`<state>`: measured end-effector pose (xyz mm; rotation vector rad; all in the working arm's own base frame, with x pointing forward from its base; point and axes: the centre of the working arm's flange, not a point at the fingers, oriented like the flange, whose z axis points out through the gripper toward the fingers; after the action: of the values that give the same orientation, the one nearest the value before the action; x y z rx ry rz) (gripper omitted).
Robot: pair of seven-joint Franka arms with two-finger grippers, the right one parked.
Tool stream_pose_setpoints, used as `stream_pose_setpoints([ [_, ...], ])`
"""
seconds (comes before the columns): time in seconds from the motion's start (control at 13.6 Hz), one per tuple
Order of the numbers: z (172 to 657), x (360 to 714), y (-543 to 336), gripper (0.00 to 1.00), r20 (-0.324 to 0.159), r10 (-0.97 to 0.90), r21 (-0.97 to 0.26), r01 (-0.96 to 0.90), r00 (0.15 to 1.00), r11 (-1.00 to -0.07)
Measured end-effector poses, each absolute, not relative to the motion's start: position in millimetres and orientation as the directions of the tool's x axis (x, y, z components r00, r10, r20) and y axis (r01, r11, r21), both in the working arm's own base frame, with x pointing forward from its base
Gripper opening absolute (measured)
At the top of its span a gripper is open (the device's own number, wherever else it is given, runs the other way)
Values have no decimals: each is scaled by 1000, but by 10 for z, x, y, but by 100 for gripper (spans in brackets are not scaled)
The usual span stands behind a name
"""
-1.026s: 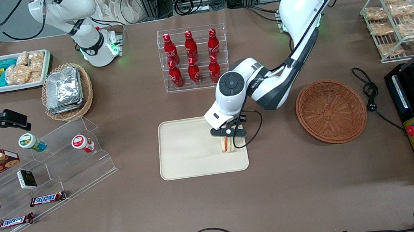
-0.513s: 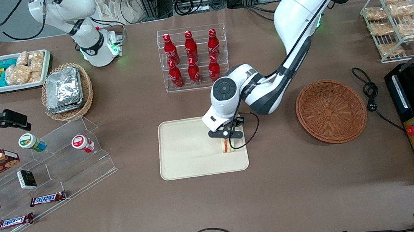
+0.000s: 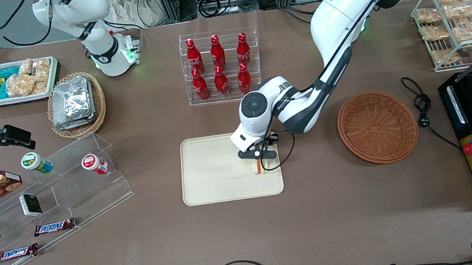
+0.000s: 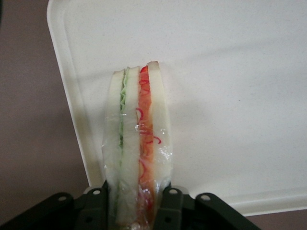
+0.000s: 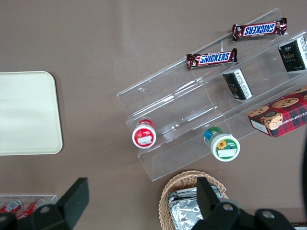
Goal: Place sandwich from basket to tray
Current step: 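Lower the sandwich onto the tray and open the left gripper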
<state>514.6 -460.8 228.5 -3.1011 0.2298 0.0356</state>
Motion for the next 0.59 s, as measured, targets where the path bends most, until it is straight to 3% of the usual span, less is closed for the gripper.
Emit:
stream_pose_setpoints([
  [0.37,2309,5191,-4609,96,-18,-118,-26,-118,993,-993],
  [0.59,2359,5252,-4597,100,-6,-105,-21,-105,994,-994],
])
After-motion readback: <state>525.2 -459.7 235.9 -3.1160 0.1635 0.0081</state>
